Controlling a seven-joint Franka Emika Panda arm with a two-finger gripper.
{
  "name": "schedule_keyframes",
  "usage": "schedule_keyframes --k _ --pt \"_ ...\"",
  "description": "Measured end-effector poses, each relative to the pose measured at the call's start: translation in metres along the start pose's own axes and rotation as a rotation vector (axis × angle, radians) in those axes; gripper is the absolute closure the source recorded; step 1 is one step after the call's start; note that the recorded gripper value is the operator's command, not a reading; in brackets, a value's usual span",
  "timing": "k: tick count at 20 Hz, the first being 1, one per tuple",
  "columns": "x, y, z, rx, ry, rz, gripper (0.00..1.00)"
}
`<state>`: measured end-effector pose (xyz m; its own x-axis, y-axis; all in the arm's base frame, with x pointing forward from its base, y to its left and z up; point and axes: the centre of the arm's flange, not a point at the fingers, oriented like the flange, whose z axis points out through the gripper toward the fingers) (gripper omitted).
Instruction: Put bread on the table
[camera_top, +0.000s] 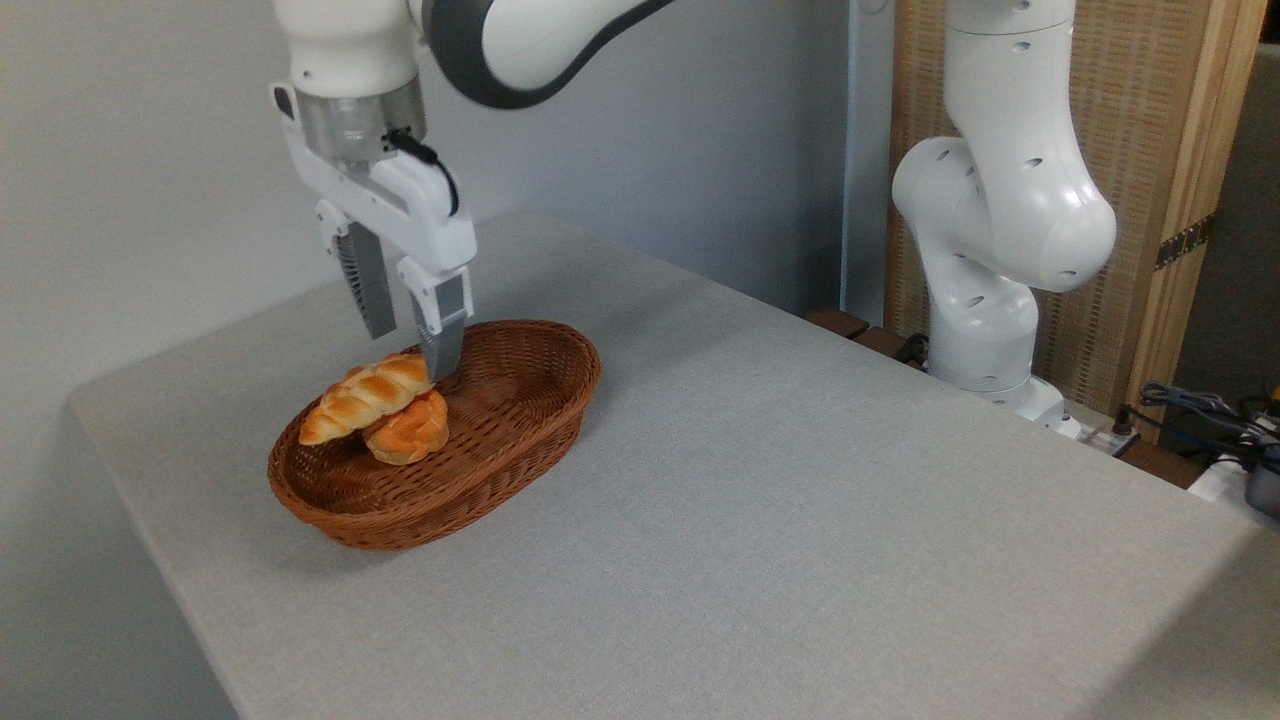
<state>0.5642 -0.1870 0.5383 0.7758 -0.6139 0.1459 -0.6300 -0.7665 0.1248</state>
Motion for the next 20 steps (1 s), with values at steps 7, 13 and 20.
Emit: schedule_keyframes --k 7,13,20 --pt "0.030 0.010 0.042 -0.020 0.065 -0.017 0.00" --pt "0.039 0.027 0.064 -0.042 0.042 0.007 0.00" --pt "0.042 0.033 0.076 -0.054 0.025 0.017 0.00"
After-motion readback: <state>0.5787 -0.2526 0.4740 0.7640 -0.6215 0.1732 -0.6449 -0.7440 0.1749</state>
